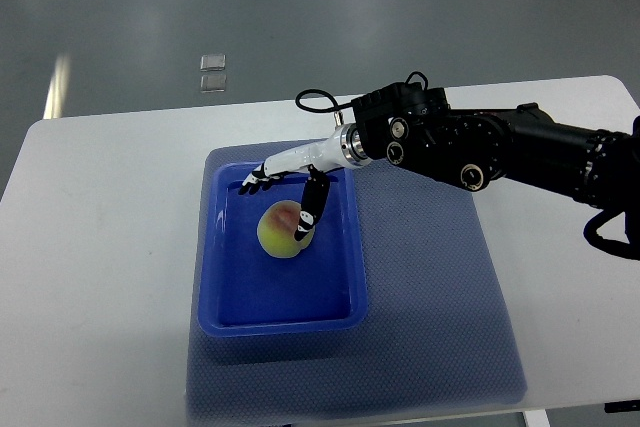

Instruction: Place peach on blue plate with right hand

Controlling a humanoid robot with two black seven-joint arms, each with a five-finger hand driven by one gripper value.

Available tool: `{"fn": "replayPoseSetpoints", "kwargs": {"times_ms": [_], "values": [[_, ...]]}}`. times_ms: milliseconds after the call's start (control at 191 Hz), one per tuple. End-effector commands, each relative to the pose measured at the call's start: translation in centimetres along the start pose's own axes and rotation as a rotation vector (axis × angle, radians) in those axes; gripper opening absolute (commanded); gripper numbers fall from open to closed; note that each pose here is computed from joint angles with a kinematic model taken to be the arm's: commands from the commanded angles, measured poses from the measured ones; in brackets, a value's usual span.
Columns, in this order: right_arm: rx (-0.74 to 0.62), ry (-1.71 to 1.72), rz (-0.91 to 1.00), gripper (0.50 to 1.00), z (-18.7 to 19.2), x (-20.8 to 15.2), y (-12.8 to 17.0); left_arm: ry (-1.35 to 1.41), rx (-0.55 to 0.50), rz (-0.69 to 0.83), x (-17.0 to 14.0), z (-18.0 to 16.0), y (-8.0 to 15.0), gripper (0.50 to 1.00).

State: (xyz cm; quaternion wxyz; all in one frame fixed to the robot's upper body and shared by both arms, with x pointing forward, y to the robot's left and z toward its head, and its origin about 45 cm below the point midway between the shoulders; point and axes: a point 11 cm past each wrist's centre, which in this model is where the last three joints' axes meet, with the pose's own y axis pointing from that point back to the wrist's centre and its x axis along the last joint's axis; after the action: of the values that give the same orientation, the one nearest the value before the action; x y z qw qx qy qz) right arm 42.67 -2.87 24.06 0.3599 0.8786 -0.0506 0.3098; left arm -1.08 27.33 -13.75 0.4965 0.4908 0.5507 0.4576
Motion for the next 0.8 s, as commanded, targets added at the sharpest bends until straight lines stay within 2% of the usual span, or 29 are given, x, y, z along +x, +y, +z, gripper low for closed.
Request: {"fn": "replayPoseSetpoints", "kwargs": {"times_ms": [0, 73, 79, 131, 267, 393, 529, 571, 623, 628, 681, 796], "values": [[0.050, -0.025, 0.089, 0.930, -1.3, 3.2, 1.7, -0.001, 0.000, 0.000, 0.0, 0.0, 0.0, 1.000], [0.050, -0.037, 0.115, 0.930, -0.9, 4.0, 2.4, -0.001, 0.000, 0.000, 0.0, 0.0, 0.0, 1.000], [0.052, -0.069, 0.174, 0.930, 0.1, 5.2, 3.9, -0.001, 0.000, -0.001, -0.1, 0.0, 0.0, 1.000], [0.060, -0.106, 0.235, 0.928, 1.2, 6.3, 5.5, -0.003, 0.001, -0.001, -0.1, 0.0, 0.0, 1.000], [0.114, -0.343, 0.409, 0.930, 6.3, 6.4, 9.2, -0.004, 0.001, -0.003, -0.1, 0.0, 0.0, 1.000], [0.305, -0.661, 0.586, 0.928, 8.9, 5.3, 11.6, -0.004, 0.001, -0.003, -0.1, 0.0, 0.0, 1.000], [0.523, -1.066, 0.836, 0.928, 13.5, 3.1, 14.4, -0.004, 0.001, -0.003, -0.1, 0.0, 0.0, 1.000], [0.575, -1.179, 0.897, 0.928, 14.5, 2.3, 14.5, -0.006, 0.001, -0.002, -0.1, 0.0, 0.0, 1.000], [0.575, -1.180, 0.897, 0.928, 14.5, 2.3, 14.5, -0.006, 0.001, -0.002, -0.1, 0.0, 0.0, 1.000], [0.625, -1.312, 0.953, 0.930, 15.6, 0.9, 14.1, -0.006, 0.001, -0.004, -0.2, 0.0, 0.0, 1.000], [0.662, -1.430, 0.998, 0.928, 16.7, -0.5, 13.8, -0.008, 0.001, -0.005, -0.2, 0.0, 0.0, 1.000], [0.736, -1.576, 1.084, 0.930, 18.6, -1.5, 14.3, -0.009, 0.001, -0.016, -0.6, 0.0, 0.0, 1.000]]}}
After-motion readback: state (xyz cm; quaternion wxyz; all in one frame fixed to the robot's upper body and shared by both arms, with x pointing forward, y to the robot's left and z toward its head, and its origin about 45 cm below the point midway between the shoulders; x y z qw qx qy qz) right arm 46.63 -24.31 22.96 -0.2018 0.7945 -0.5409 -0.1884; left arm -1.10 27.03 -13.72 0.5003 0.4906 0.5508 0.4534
